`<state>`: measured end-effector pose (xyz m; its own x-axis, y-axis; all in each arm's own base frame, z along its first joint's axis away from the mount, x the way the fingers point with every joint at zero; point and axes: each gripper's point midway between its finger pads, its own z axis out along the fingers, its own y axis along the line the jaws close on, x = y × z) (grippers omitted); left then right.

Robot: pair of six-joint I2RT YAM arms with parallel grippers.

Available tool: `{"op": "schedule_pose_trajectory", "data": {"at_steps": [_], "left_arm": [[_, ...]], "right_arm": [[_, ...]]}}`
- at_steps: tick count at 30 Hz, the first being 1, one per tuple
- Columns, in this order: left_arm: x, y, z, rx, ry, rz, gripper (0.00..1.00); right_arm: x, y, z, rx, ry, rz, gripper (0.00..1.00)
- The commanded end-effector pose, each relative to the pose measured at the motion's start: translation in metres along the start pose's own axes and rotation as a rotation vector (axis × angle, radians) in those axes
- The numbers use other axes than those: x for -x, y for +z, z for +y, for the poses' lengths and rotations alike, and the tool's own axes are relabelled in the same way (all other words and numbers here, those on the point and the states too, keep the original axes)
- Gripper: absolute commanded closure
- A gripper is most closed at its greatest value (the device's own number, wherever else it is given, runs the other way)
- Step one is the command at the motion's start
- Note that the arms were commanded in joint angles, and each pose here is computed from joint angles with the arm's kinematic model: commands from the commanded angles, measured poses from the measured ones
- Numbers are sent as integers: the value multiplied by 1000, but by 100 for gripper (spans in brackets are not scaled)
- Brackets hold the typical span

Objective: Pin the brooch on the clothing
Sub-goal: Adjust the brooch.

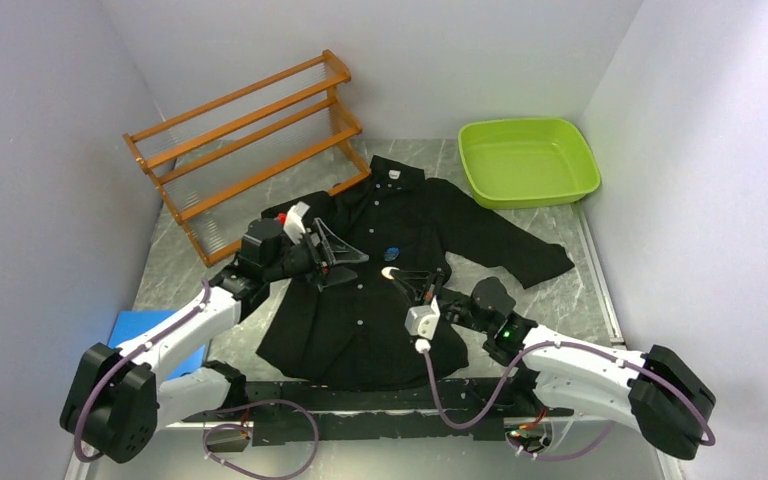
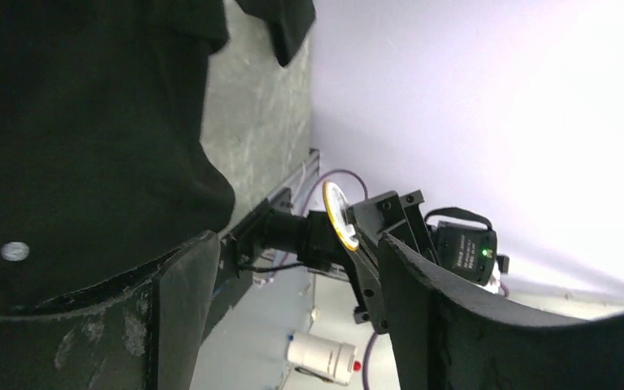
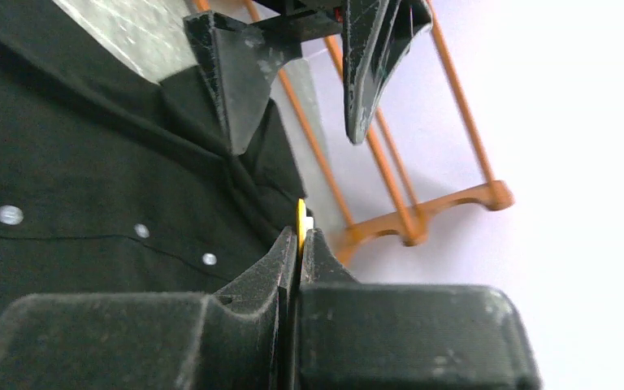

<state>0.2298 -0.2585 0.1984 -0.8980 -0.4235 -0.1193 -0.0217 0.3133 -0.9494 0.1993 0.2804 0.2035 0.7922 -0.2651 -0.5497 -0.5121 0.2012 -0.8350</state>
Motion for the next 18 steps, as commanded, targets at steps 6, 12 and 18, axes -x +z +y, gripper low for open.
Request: {"op": "schedule_pose_trajectory", "data": {"at_steps": [6,12,18], "left_arm": [[-20,15,-53,-182,19,59,36],[-22,23,-59,-235,3,70,53],[-30,32,-61,-227,6,100,70]], "right_arm": [[17,3,-25,-113,-332,22,100],[22,6,-20,-103,-362,19,100],[24,7,-21,-111,-352,20,100]]}}
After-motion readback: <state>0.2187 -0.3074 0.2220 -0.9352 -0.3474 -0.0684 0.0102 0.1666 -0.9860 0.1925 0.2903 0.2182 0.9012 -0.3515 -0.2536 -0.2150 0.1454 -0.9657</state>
